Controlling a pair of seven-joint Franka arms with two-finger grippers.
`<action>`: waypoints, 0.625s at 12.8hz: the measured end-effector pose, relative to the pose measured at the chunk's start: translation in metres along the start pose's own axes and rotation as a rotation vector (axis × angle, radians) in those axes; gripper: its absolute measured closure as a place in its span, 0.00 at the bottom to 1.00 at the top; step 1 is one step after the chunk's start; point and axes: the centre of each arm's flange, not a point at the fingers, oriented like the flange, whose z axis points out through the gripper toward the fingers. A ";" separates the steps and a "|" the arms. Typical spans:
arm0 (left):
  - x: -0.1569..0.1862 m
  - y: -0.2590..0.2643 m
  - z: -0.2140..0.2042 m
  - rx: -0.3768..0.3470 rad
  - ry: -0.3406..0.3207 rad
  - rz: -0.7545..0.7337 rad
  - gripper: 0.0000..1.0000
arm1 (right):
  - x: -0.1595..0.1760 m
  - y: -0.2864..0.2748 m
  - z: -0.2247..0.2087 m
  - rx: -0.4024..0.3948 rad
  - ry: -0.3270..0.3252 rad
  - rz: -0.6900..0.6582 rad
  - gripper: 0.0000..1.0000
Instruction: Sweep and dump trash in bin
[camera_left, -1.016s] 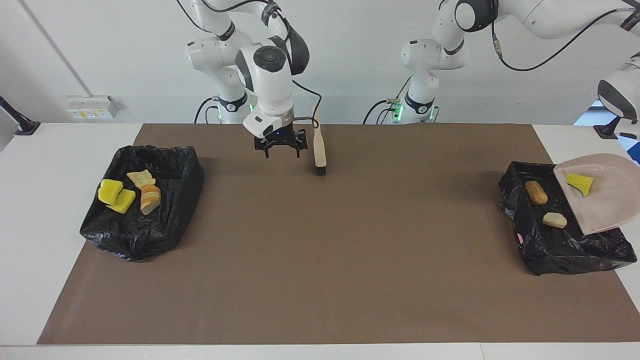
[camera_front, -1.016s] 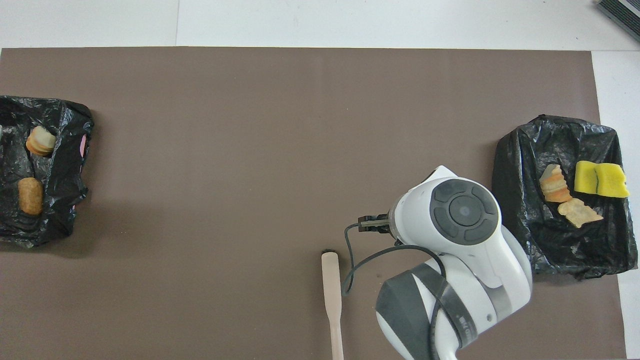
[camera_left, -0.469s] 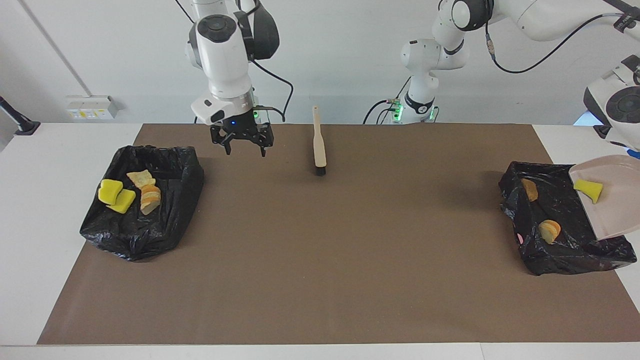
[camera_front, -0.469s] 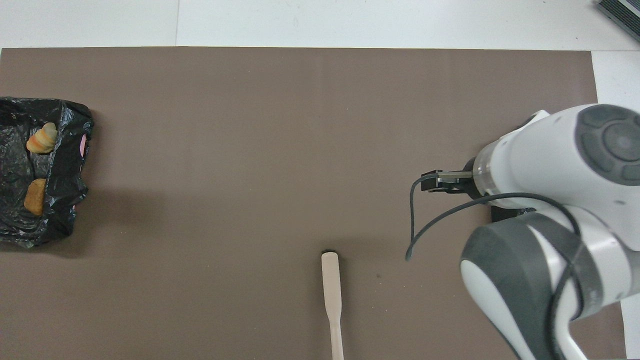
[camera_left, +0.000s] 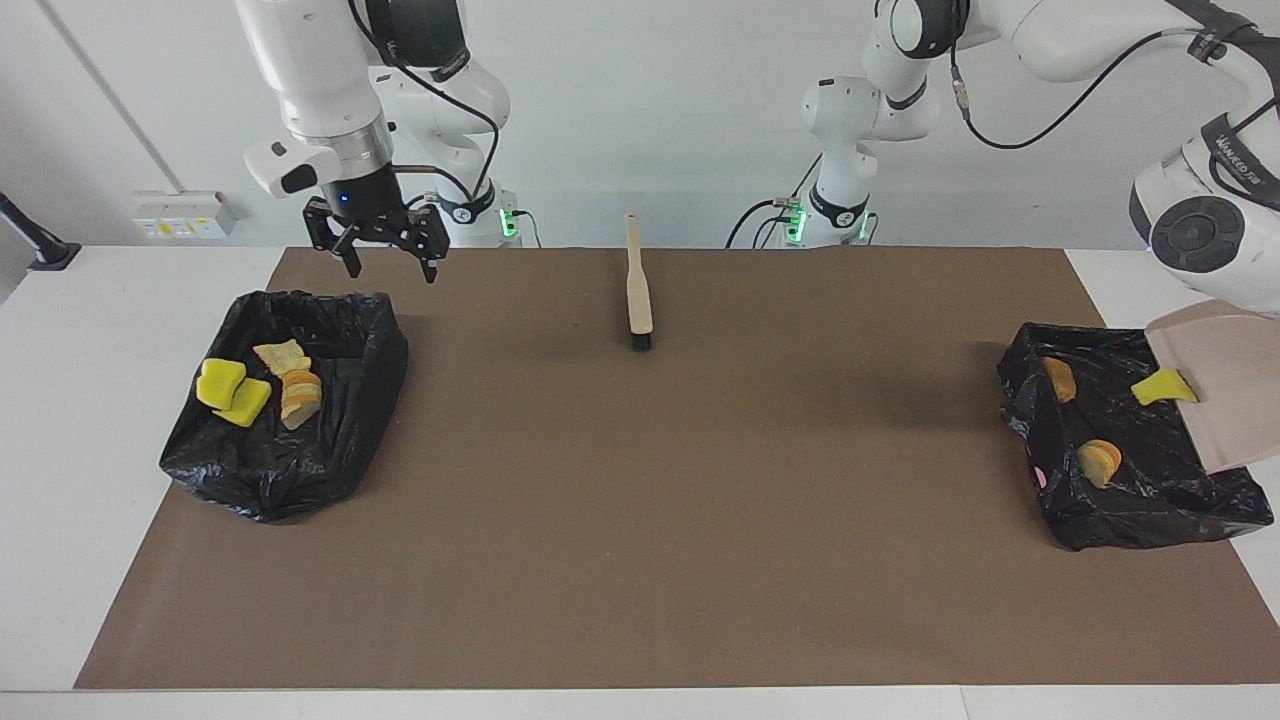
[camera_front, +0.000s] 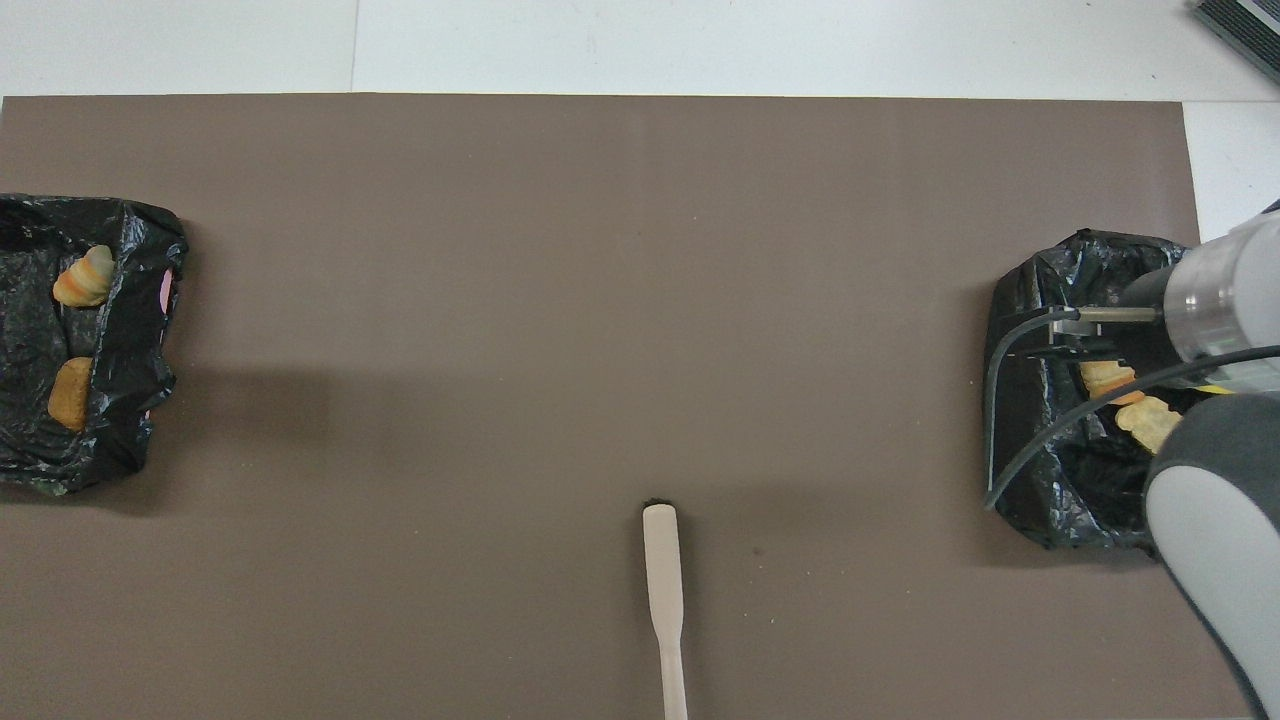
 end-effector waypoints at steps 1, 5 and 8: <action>0.002 -0.001 -0.009 -0.004 -0.005 0.003 0.67 | 0.000 0.014 -0.008 0.000 0.000 -0.008 0.00; 0.013 -0.004 -0.046 -0.015 -0.001 0.012 0.67 | -0.003 0.084 -0.034 0.003 0.004 -0.046 0.00; 0.027 -0.005 -0.100 0.016 0.075 -0.011 0.67 | -0.003 0.104 -0.029 0.001 -0.015 -0.021 0.00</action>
